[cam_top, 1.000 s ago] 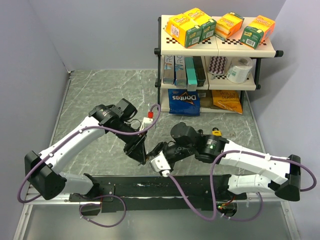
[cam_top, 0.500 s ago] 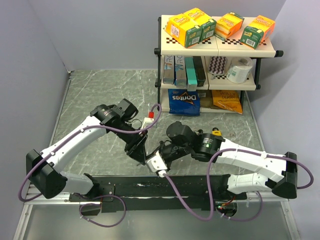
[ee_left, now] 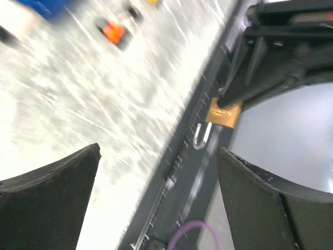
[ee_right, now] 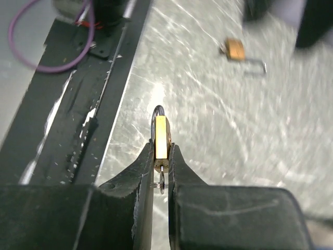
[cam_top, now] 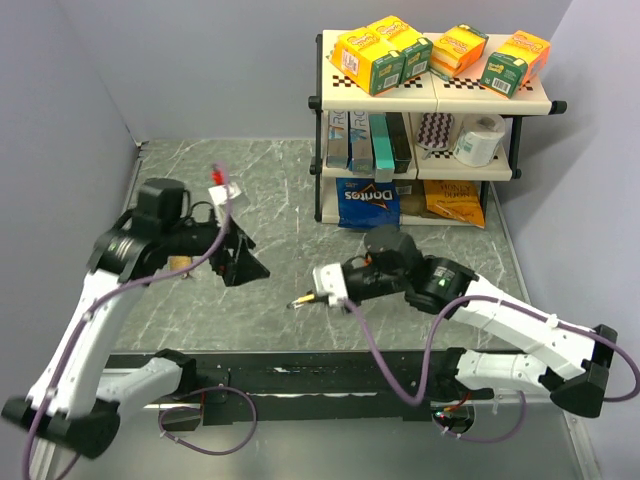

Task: Lock with the key
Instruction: Pick up the lock from the center of the board.

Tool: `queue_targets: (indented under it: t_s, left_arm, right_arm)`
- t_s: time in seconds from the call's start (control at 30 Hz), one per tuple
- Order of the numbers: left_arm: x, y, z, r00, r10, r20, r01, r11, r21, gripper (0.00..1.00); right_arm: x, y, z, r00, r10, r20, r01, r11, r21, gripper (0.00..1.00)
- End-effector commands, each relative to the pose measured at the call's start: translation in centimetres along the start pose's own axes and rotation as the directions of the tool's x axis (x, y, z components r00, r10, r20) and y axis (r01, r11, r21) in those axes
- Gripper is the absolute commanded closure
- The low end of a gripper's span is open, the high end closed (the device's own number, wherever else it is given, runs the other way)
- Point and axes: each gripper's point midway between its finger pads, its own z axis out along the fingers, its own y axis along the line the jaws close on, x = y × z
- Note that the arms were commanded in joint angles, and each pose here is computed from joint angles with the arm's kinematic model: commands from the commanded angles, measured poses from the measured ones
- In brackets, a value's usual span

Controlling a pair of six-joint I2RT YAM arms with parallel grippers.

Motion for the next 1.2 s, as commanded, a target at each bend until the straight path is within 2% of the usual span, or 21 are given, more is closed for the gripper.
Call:
queue_targets:
  t_s: [0.0, 0.03, 0.17, 0.27, 0.33, 0.6, 0.63, 0.67, 0.87, 1.17]
  left_arm:
    - [-3.4, 1.0, -0.8, 0.976, -0.005, 0.216, 0.033, 0.991, -0.13, 0.01]
    - [-3.1, 0.2, -0.9, 0.975, 0.07, 0.212, -0.05, 0.994, -0.098, 0.01]
    - [0.2, -3.1, -0.3, 0.97, 0.197, 0.141, -0.216, 0.966, 0.14, 0.01]
    - [1.4, -3.3, 0.1, 0.959, 0.236, 0.154, -0.262, 0.949, 0.177, 0.07]
    - [1.3, -4.7, -0.1, 0.935, 0.288, 0.209, -0.332, 0.917, 0.223, 0.12]
    - [2.5, -7.1, 1.9, 0.925, 0.313, 0.217, -0.364, 0.894, 0.261, 0.25]
    - [2.2, -7.0, 2.2, 0.928, 0.301, 0.218, -0.351, 0.905, 0.241, 0.27]
    - [2.3, -7.0, 2.4, 0.929, 0.299, 0.219, -0.349, 0.906, 0.241, 0.34]
    - [1.9, -6.7, 3.3, 0.928, 0.278, 0.249, -0.334, 0.917, 0.22, 0.47]
    - [1.2, -6.4, 4.0, 0.925, 0.269, 0.269, -0.33, 0.919, 0.214, 0.55]
  right_arm:
    - [-2.4, -2.1, -2.4, 0.97, 0.208, 0.122, -0.219, 0.973, 0.079, 1.0]
    - [-2.4, -2.7, -2.8, 0.967, 0.22, 0.133, -0.233, 0.967, 0.099, 1.0]
    - [-3.3, -3.4, -4.0, 0.945, 0.266, 0.189, -0.291, 0.95, 0.116, 1.0]
    - [-4.9, -3.3, -4.6, 0.934, 0.26, 0.246, -0.291, 0.951, 0.099, 1.0]
    - [-5.5, -3.1, -4.7, 0.929, 0.262, 0.261, -0.292, 0.953, 0.083, 1.0]
    - [-6.0, -3.3, -4.6, 0.933, 0.239, 0.268, -0.267, 0.961, 0.072, 1.0]
    - [-5.9, -3.3, -4.6, 0.932, 0.242, 0.269, -0.27, 0.96, 0.07, 1.0]
    - [-6.0, -3.4, -4.6, 0.931, 0.245, 0.272, -0.273, 0.959, 0.071, 1.0]
    - [-6.7, -3.6, -4.8, 0.922, 0.243, 0.302, -0.277, 0.958, 0.076, 1.0]
    - [-6.7, -3.5, -4.8, 0.924, 0.235, 0.301, -0.268, 0.96, 0.075, 1.0]
